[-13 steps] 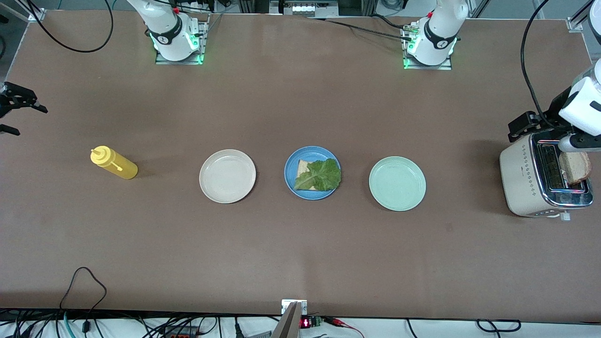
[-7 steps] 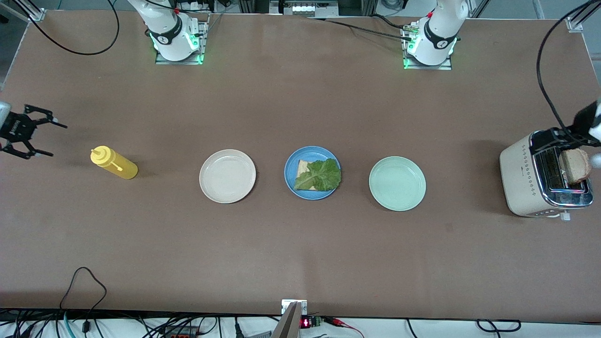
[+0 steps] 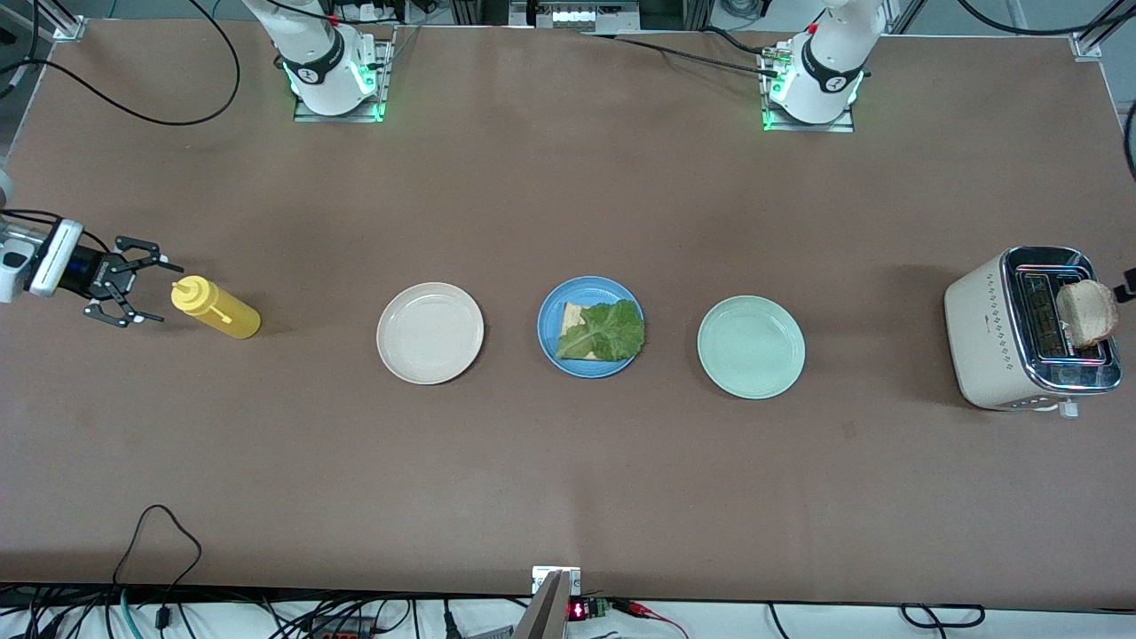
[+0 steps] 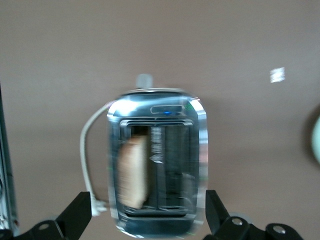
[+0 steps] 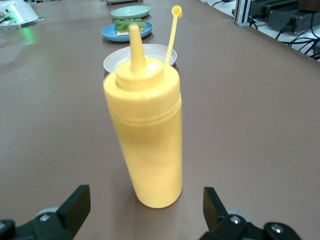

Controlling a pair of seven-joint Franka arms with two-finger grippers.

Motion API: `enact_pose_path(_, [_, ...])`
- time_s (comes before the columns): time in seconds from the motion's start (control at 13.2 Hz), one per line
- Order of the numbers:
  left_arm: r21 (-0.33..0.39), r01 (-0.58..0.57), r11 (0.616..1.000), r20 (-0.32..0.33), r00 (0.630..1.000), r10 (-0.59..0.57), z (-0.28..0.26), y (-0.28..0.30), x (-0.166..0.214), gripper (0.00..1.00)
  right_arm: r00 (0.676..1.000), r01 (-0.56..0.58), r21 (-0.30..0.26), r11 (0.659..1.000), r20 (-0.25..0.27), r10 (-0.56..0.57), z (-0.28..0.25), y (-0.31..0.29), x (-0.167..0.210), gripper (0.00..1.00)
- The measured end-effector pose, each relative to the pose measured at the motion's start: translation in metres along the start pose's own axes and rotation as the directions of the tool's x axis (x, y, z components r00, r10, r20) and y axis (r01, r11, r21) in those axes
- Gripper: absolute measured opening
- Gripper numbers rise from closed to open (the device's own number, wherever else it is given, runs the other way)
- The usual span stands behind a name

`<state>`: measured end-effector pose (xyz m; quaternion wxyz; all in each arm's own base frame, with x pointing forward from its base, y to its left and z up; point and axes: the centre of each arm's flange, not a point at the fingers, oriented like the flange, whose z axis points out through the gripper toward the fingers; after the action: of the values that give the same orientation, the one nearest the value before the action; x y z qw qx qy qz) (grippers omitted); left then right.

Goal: Make sandwich in blue plate with both arms
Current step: 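Grasp the yellow squeeze bottle with the right gripper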

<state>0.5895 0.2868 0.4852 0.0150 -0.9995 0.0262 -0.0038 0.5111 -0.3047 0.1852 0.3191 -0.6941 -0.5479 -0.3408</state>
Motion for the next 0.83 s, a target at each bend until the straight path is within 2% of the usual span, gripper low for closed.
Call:
enact_pose_path(0.15, [-0.039, -0.055, 0.998, 0.021, 0.998, 0.056, 0.039, -0.028, -0.003, 1.00, 1.000, 0.013, 0.010, 1.000, -0.023, -0.013, 0.010, 0.003, -0.011, 1.00])
enact_pose_path(0.45, [-0.100, -0.076, 0.992, 0.081, 0.993, 0.084, 0.089, -0.025, 0.003, 0.96, 0.997, 0.039, 0.041, 0.998, -0.074, -0.036, 0.036, 0.000, -0.024, 1.00])
enact_pose_path(0.6, [-0.119, -0.075, 0.990, 0.105, 0.991, 0.088, 0.103, -0.024, 0.003, 0.83, 0.995, 0.048, 0.058, 0.997, -0.095, -0.042, 0.048, 0.002, -0.021, 1.00])
enact_pose_path(0.76, [-0.125, -0.073, 0.990, 0.113, 0.990, 0.087, 0.107, -0.025, 0.002, 0.82, 0.993, 0.061, 0.071, 0.996, -0.109, -0.053, 0.058, 0.003, -0.019, 1.00])
enact_pose_path(0.83, [-0.125, -0.069, 0.990, 0.114, 0.990, 0.083, 0.107, -0.027, 0.001, 0.75, 0.992, 0.067, 0.076, 0.995, -0.114, -0.058, 0.061, 0.003, -0.019, 1.00])
